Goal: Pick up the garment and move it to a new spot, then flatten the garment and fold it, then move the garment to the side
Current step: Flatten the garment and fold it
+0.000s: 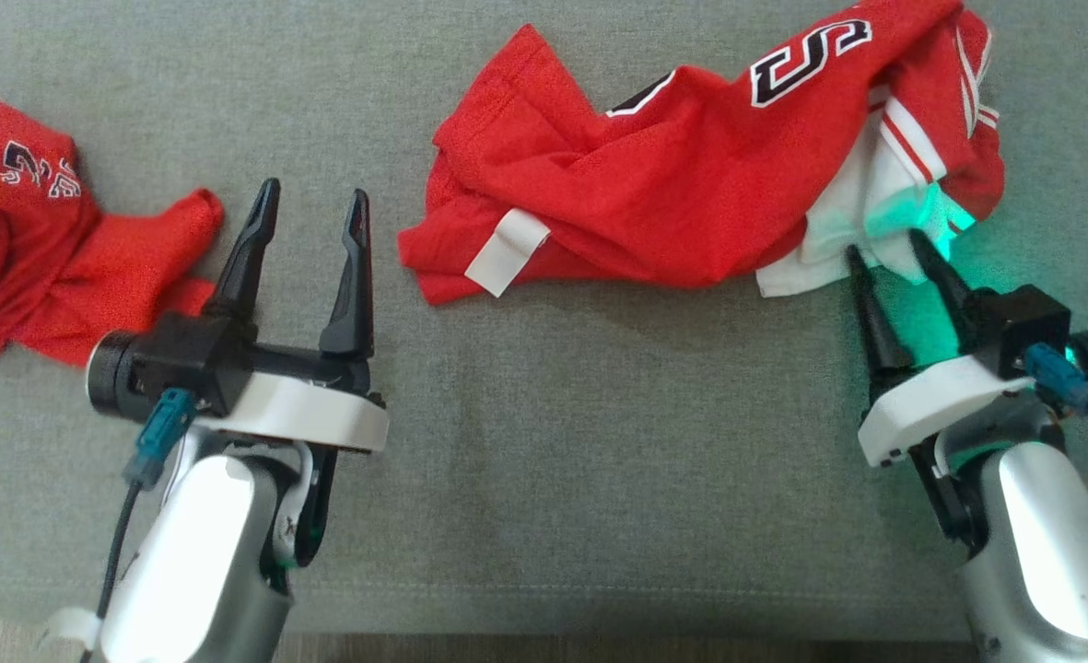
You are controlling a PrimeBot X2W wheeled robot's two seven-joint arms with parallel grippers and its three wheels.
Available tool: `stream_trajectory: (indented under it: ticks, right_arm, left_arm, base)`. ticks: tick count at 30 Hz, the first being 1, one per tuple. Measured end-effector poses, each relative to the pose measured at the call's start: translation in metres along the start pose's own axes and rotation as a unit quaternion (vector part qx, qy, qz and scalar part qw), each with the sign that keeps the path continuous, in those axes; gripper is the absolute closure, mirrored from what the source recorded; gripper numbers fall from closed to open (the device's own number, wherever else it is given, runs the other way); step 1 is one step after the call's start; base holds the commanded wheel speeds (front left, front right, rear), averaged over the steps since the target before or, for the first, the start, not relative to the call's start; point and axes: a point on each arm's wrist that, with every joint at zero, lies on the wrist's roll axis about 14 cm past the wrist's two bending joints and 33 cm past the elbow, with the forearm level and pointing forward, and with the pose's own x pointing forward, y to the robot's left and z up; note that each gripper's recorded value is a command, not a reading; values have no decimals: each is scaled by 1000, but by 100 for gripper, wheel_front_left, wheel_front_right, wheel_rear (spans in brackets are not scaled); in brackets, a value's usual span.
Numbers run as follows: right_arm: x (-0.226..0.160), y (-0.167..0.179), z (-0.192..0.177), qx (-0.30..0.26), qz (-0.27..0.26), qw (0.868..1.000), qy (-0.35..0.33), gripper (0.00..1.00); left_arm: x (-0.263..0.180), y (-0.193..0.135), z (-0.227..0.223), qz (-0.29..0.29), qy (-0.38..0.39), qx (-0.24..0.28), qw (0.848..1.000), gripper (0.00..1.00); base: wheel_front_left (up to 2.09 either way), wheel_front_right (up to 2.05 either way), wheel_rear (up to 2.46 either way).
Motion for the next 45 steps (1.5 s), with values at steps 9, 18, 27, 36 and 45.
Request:
stream_trajectory:
  ticks: [9,18,27,36,45]
  right_arm:
    - [-11,-6,53,32,-13,995,-98,100]
    - [-71,-37,106,89,-69,977,-180,100]
    - [-102,-94,31,158,-173,970,-68,100]
    - [-87,-97,0,178,-181,966,-38,0]
    - [-87,-69,80,86,-139,971,-173,0]
  left_arm:
    - [1,-6,7,-8,-11,1,1000,0]
    - [-6,-21,24,-28,-30,2,999,0]
    - [-6,-22,23,-29,-29,3,999,0]
    - [-5,-16,12,-23,-15,3,1000,0]
    - [-9,-13,24,-11,-28,5,1000,0]
  base:
    - [0,0,0]
    - [0,0,0]
    - [0,0,0]
    - [0,0,0]
    - [0,0,0]
